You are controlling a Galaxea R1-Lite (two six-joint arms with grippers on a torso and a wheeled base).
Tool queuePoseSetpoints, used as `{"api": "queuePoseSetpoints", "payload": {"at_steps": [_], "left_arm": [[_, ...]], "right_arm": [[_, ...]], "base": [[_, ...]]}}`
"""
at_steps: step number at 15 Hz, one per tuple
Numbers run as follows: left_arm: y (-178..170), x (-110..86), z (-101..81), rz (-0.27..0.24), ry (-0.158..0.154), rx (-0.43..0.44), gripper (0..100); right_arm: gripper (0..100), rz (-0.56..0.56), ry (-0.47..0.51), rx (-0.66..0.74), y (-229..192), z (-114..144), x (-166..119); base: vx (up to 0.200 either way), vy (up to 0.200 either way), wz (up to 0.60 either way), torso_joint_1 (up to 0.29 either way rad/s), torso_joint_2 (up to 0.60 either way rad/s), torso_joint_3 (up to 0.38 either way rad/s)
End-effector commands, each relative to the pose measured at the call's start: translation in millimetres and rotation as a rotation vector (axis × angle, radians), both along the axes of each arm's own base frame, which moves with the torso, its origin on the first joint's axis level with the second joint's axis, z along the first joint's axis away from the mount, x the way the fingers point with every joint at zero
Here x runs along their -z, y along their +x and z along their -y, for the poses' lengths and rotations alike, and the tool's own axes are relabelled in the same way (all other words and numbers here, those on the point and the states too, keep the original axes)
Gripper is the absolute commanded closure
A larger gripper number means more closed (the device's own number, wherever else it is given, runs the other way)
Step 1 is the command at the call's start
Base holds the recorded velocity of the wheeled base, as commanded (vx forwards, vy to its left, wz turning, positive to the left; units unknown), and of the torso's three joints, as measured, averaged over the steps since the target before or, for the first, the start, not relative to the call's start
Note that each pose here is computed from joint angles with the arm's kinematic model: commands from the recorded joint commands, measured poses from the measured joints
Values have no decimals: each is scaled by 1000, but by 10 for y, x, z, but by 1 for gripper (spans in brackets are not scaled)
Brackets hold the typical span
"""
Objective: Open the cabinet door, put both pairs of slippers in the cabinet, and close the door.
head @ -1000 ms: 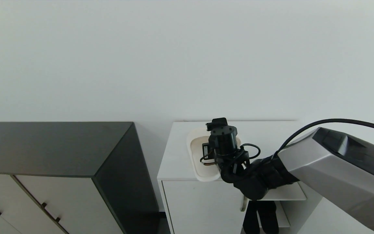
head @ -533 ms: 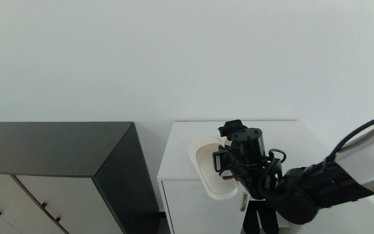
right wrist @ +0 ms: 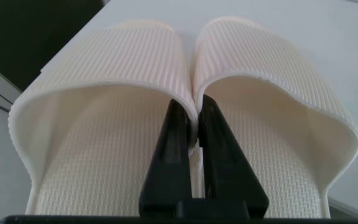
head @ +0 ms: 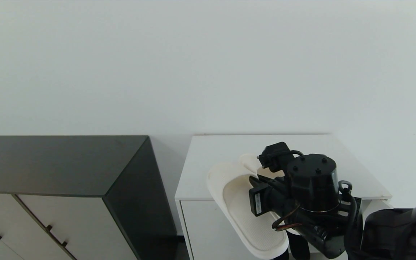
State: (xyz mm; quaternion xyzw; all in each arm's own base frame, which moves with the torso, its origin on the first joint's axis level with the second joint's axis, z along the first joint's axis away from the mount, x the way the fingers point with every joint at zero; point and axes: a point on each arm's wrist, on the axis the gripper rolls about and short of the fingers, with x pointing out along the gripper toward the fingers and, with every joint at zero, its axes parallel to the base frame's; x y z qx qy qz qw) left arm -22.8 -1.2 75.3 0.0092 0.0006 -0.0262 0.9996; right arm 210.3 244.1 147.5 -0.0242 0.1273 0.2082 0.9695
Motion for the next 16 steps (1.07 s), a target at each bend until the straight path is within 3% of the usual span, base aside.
{"api": "queuePoseSetpoints", "payload": {"at_steps": [1, 13, 16], "left_arm": [[0, 0, 0, 0, 0, 0, 100], [0, 0, 0, 0, -2, -2, 100], [0, 0, 0, 0, -2, -2, 100]], "right_arm": [[100, 4, 6, -3, -13, 2, -22], [100, 2, 1, 3, -2, 5, 1], [100, 1, 0, 5, -2, 13, 4]], "base": [[0, 0, 0, 0, 0, 0], [-200, 0, 0, 3, 2, 4], [0, 0, 0, 0, 0, 0]]}}
